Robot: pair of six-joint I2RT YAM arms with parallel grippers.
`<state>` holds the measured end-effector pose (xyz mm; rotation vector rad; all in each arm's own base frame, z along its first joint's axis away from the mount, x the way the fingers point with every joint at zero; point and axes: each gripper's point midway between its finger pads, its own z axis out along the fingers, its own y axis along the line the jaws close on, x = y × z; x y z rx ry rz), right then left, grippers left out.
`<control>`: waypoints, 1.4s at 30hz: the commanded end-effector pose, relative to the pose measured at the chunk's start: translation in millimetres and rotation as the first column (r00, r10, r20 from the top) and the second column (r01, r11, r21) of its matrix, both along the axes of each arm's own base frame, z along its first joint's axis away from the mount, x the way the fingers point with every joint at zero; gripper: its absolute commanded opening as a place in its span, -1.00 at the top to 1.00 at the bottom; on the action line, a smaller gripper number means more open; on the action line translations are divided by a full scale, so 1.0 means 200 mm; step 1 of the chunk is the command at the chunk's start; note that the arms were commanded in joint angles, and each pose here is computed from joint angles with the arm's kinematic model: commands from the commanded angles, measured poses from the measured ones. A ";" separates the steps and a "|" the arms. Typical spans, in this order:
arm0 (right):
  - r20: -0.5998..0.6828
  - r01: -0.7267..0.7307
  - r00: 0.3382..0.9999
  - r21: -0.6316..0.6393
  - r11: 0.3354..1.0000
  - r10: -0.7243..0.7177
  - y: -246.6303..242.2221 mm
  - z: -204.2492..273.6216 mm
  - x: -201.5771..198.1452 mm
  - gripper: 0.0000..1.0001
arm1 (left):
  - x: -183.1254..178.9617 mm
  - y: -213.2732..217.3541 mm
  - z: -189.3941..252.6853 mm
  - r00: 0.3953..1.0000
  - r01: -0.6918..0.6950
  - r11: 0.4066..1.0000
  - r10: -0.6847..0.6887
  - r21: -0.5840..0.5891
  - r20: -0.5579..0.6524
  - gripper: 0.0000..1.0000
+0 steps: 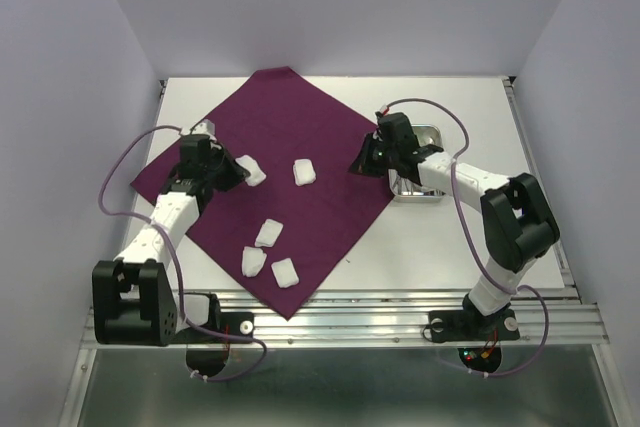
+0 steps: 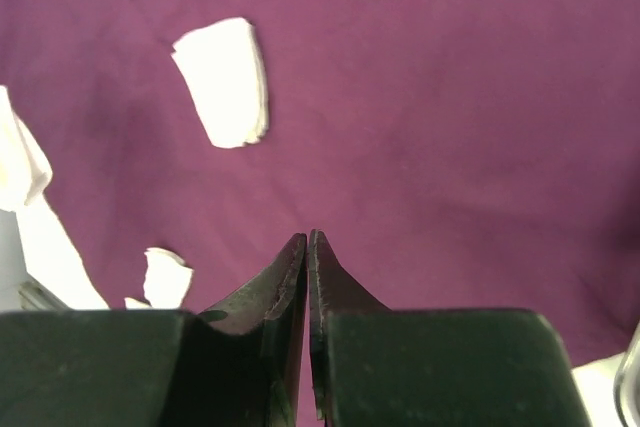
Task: Prepare the surgical pack
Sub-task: Adjust the medical item in the surgical kit.
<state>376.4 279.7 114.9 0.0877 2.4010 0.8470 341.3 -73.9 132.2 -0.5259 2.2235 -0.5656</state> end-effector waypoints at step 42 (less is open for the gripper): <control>0.010 0.004 1.000 -0.047 0.999 -0.004 -0.11 0.02 -0.03 0.81 | 0.34 -0.70 -0.29 0.893 0.446 0.891 -0.449 -0.086 -0.027 1.00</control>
